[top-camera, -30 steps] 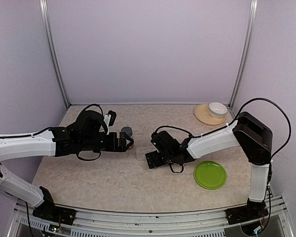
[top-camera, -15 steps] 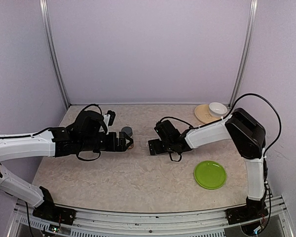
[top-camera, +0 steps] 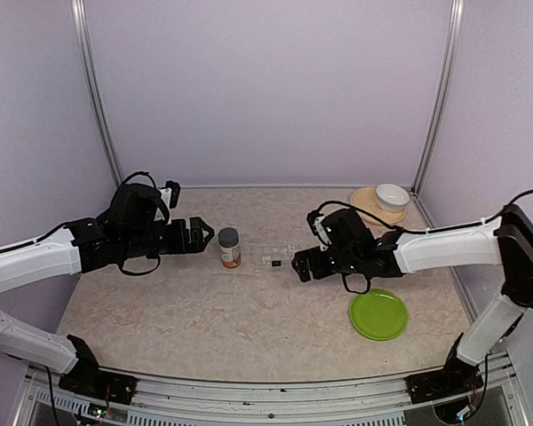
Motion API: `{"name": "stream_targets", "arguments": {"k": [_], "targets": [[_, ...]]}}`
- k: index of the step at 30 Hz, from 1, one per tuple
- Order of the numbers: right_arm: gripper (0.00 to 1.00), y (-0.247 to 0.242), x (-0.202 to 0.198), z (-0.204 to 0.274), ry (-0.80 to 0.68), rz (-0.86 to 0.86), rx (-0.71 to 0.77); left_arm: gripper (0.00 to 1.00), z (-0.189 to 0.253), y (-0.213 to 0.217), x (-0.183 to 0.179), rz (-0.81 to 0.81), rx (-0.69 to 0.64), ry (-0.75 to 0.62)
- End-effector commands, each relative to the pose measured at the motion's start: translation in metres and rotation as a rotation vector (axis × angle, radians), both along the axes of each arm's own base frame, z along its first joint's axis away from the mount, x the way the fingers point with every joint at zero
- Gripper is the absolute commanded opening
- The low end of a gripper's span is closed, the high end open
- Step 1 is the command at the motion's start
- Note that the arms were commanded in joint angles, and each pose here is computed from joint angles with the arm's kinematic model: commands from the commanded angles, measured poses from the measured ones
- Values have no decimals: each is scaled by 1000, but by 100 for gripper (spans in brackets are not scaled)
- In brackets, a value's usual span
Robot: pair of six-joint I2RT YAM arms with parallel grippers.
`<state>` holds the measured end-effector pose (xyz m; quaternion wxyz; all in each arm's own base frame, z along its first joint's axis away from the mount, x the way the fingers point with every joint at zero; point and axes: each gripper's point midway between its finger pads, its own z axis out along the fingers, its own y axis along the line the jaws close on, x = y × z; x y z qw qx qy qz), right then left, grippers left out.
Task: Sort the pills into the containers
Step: Reset both arms
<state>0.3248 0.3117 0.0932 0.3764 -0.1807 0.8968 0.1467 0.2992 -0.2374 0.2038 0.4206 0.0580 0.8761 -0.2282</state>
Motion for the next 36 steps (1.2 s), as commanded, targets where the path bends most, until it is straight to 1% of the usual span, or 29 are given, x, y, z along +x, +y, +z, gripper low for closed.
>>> {"name": "stream_targets", "arguments": {"k": [1,5,12,15,17,21,27,36], "targets": [[100,-26,-2,65,-159,21,57,99,26,29,17,63,29,-86],[100,-63,-3,105,-249,-16,90,99,31,52,30,115,48,-115],[100,-119,-17,160,-444,-90,66,99,43,85,40,195,73,-152],[100,-139,-28,184,-526,-132,80,99,57,90,37,172,93,-231],[100,-150,-34,196,-564,-156,87,99,69,94,33,173,80,-285],[100,-166,-39,203,-591,-202,61,99,84,98,25,165,54,-344],[100,-172,-42,206,-609,-210,43,99,86,99,23,153,74,-341],[100,-175,-46,208,-630,-198,31,99,93,99,20,146,53,-363]]}}
